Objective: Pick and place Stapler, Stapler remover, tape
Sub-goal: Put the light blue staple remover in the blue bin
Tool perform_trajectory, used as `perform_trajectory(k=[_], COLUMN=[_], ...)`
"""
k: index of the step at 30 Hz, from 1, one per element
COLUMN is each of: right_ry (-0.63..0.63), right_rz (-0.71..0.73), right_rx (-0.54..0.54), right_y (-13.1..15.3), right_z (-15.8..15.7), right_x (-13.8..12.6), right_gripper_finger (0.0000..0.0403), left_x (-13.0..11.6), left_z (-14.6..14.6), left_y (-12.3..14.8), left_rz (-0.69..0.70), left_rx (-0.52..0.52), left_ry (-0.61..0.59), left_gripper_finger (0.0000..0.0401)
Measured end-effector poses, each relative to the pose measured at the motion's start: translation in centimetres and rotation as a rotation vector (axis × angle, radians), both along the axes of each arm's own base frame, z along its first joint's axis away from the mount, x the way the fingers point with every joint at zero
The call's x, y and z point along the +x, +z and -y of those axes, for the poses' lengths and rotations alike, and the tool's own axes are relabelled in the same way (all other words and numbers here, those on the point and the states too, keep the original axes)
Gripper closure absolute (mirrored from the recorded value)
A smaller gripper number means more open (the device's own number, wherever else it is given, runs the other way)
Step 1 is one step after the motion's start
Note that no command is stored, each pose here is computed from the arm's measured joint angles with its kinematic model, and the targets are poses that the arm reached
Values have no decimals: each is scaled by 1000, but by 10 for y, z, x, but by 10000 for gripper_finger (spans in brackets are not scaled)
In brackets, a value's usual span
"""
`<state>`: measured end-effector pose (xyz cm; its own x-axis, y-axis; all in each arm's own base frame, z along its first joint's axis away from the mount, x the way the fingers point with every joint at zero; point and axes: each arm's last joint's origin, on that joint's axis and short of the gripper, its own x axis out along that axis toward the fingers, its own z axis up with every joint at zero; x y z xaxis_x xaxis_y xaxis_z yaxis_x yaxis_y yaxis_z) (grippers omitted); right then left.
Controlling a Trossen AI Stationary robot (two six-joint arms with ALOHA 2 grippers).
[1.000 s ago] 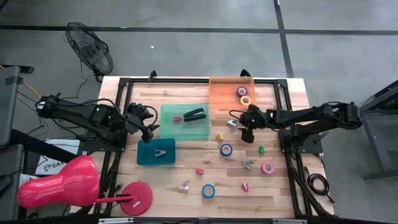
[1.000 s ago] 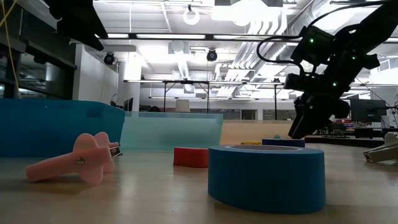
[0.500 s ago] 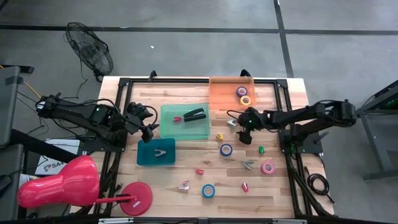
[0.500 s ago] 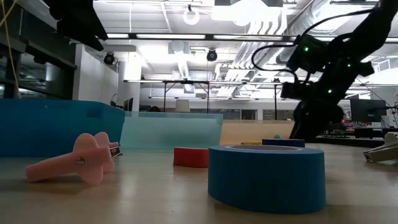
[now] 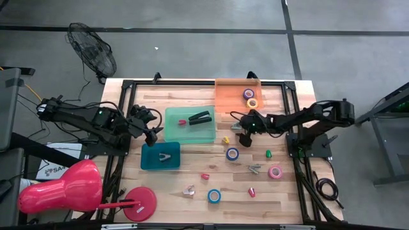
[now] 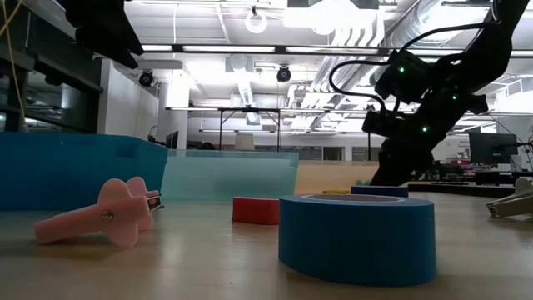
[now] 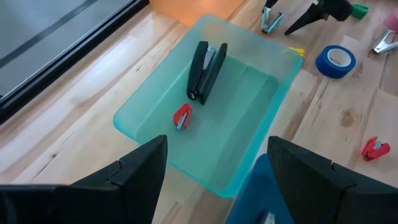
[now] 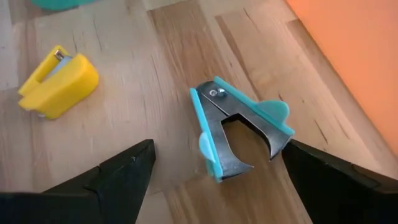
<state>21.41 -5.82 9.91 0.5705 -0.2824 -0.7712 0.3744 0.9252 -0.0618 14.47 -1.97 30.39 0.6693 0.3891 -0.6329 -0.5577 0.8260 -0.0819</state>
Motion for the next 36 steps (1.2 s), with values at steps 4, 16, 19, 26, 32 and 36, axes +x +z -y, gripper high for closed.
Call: perform_trajectory(k=[4,16,19,26,32,36], right_ry=[3,-86,-39,185,343,430], right_rz=[-27,-60,-80,-169,-222,-223], right_rx=[-4,2,-30,-100,-84,-95], right_y=[-1,0,6,23,28,28], right_z=[0,10,17,33,39,39], right_x=[-2,-4,1,12,12,11], right_gripper_finger=[57,57,57,57,58,66], left_x=[-1,-1,-1,-1,-1,-1], left_z=[0,0,0,0,0,0], left_y=[-1,-1,-1,-1,-1,-1], left_rz=[-13,-12,-12,-12,-11,-11], left_rx=[3,1,1,1,1,1], left_ry=[0,2,2,2,2,3], left_gripper_finger=[128,128,128,128,128,128])
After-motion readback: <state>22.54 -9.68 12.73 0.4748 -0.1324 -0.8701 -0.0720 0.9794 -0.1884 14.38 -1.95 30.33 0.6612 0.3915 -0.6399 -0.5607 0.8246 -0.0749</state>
